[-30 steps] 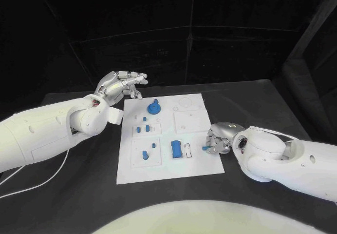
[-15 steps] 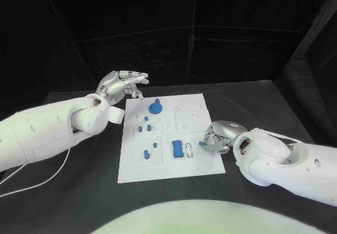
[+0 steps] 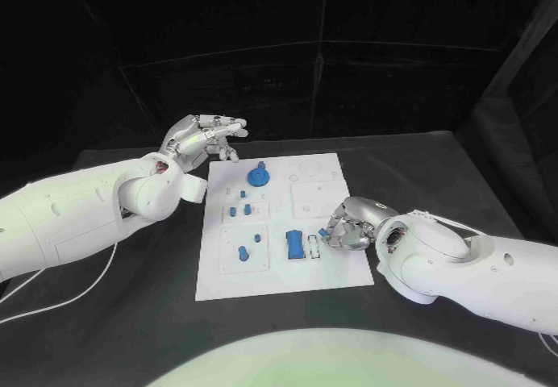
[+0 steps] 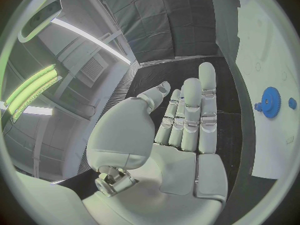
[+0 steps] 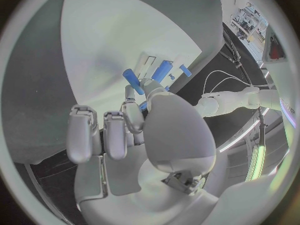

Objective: Assemble the parts on the task board

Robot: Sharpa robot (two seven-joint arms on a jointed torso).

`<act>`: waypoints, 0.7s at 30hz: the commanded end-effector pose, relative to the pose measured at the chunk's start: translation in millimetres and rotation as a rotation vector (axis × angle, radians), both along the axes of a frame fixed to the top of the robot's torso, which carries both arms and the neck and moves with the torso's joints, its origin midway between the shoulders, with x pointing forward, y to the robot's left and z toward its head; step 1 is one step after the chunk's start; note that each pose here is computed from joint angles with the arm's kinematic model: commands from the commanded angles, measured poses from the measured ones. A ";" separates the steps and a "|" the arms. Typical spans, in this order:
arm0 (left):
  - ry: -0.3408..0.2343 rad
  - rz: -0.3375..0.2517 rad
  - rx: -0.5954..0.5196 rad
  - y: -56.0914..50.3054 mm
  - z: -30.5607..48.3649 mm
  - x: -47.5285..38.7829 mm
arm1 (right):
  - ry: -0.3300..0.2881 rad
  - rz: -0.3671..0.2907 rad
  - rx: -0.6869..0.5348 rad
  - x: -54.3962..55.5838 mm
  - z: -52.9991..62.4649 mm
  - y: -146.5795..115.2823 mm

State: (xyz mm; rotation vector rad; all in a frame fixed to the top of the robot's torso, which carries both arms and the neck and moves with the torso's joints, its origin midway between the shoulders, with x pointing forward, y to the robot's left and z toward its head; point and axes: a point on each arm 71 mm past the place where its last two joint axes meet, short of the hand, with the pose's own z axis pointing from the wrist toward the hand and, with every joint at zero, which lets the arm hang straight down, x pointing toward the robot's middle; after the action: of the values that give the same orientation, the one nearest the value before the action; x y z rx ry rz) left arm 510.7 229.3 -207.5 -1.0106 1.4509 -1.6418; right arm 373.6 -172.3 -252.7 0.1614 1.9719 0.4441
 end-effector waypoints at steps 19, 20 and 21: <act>0.003 -0.012 -0.009 -1.7 1.5 -0.5 | 0.114 -0.037 0.045 3.3 -10.1 14.9; 0.003 -0.012 -0.009 -1.6 1.5 -0.6 | 0.119 -0.035 0.040 3.2 -10.5 15.3; 0.003 -0.013 -0.009 -1.6 1.5 -0.6 | 0.124 -0.033 0.036 3.0 -10.8 16.0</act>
State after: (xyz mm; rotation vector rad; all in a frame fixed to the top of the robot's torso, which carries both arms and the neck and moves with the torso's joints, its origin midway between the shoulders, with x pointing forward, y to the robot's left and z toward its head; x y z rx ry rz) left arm 510.2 228.9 -207.4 -1.0118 1.4548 -1.6423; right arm 377.5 -156.9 -262.4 0.2507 2.0518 0.4722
